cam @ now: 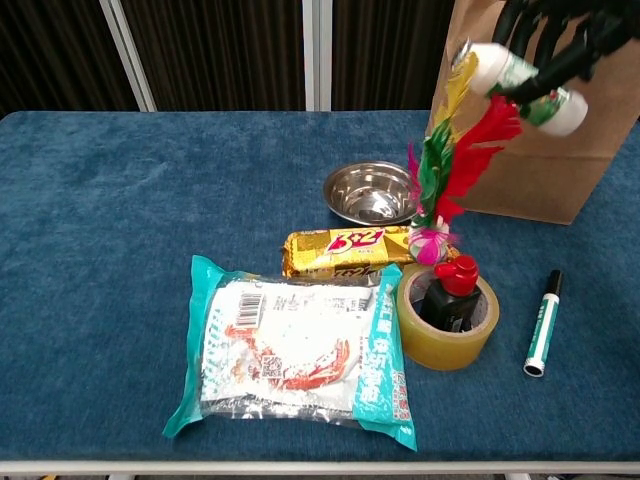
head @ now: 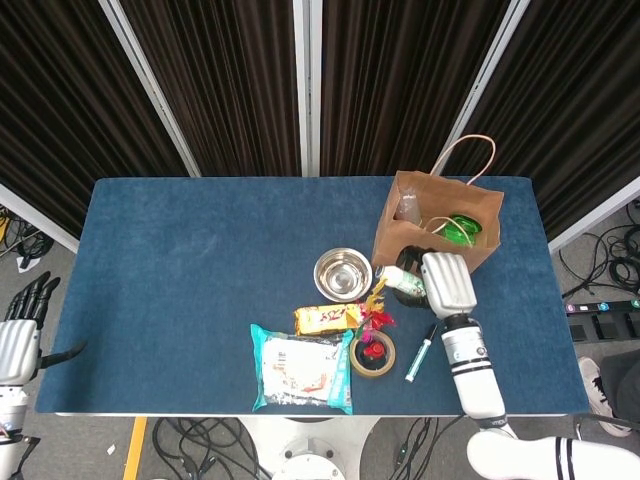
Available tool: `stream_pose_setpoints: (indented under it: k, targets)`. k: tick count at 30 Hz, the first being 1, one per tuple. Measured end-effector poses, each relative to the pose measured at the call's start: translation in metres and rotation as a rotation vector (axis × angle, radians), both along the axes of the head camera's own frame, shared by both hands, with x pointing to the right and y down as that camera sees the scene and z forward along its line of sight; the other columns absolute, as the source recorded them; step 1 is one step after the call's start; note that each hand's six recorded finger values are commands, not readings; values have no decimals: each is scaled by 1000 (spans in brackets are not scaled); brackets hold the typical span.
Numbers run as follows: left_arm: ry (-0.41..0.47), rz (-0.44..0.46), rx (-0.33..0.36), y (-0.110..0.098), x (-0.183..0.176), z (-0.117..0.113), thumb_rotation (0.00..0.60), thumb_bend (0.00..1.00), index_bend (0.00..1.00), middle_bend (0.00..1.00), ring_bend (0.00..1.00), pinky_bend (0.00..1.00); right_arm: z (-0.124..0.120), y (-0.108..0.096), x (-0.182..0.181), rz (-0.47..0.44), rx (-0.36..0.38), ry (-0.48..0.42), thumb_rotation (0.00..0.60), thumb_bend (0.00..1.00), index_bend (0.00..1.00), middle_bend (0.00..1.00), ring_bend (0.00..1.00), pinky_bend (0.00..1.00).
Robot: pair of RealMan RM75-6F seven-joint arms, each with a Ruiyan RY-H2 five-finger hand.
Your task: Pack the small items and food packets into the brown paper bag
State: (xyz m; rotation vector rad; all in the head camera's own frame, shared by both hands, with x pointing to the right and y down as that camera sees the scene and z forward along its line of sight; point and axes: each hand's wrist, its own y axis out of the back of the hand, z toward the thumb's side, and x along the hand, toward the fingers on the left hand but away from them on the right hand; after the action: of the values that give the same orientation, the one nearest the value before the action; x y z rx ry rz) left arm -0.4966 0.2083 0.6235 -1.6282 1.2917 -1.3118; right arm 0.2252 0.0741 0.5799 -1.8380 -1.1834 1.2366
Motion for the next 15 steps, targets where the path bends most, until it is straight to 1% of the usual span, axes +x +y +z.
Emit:
stream_pose_setpoints:
  k: [5, 9, 15]
  targets:
    - [-1, 1, 8, -2, 2, -2, 600, 137, 80, 59, 0, 118, -33, -14, -11, -20, 86, -3, 600, 288, 627, 539, 508, 700]
    - [-2, 0, 8, -2, 2, -2, 600, 137, 80, 59, 0, 118, -66, -30, -28, -43, 171, -16, 600, 289, 628, 538, 508, 700]
    - [-4, -2, 11, -3, 1, -3, 600, 137, 80, 59, 0, 119, -98, -50, -47, -55, 259, -28, 600, 291, 630, 540, 508, 701]
